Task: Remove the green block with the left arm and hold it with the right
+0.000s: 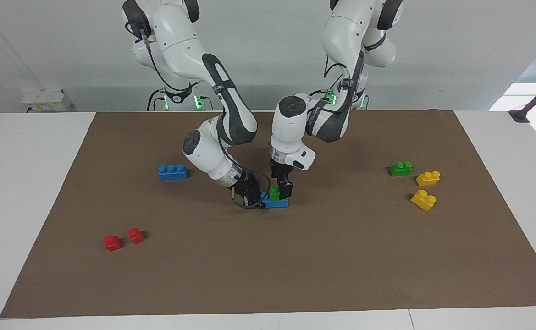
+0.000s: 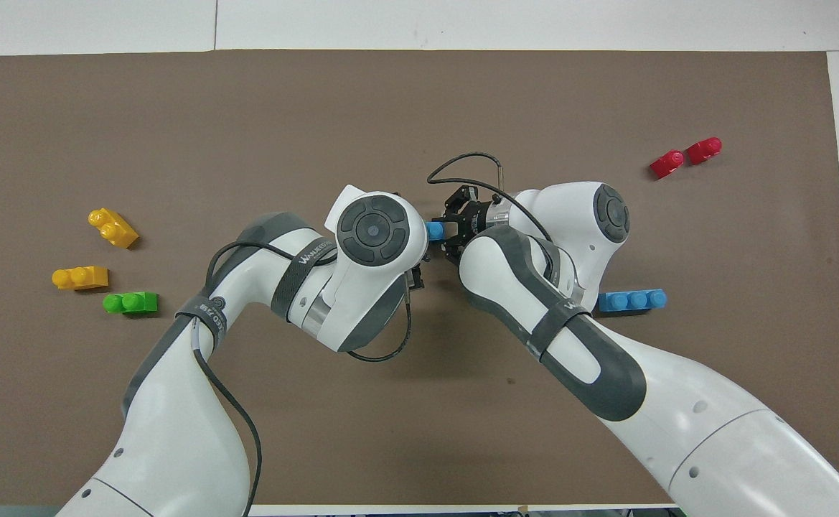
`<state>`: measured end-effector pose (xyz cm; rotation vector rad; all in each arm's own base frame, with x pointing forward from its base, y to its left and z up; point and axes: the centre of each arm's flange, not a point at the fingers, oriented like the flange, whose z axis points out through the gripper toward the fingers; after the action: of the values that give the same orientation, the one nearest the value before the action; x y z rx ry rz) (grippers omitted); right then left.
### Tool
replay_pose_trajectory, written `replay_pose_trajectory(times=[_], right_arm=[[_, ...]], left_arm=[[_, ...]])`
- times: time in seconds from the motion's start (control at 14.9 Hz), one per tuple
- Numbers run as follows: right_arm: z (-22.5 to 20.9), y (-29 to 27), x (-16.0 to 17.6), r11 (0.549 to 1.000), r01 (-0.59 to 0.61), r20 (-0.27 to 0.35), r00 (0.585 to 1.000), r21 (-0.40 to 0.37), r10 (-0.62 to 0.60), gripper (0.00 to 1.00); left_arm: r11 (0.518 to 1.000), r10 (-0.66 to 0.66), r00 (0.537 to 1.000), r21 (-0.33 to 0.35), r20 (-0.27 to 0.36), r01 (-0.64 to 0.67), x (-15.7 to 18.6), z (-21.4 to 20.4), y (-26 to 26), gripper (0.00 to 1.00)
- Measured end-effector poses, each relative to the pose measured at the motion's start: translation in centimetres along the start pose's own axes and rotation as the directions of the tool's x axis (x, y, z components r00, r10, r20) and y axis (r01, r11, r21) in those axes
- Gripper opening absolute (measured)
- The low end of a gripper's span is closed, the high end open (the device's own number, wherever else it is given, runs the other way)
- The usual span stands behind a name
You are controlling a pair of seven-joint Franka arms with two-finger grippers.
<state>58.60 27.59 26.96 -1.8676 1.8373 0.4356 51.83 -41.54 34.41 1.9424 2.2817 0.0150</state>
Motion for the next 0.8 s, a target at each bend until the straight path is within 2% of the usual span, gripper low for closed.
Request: replay_pose_trajectory(times=[0.13,0.33,0.8], right_arm=[[0.0,0.0,0.0,1.0,0.004,0.0,1.0,0.0,-0.004,0.35],[0.0,0.0,-0.1,1.0,0.012,0.0,1.0,0.0,-0.012,0.35],[0.1,0.0,-0.3,1.0,0.02,0.003,1.0,0.0,-0.02,0.35]], left_arm=[[1.0,0.002,1.0,-0.02,0.001,-0.002,0.1,-0.4,0.6,0.66],[0.998,0.032,0.999,-0.051,-0.016,-0.033,0.2,-0.8,1.1,0.35],[0.998,0.043,0.999,-0.045,-0.03,-0.044,0.2,-1.2,1.2,0.35]])
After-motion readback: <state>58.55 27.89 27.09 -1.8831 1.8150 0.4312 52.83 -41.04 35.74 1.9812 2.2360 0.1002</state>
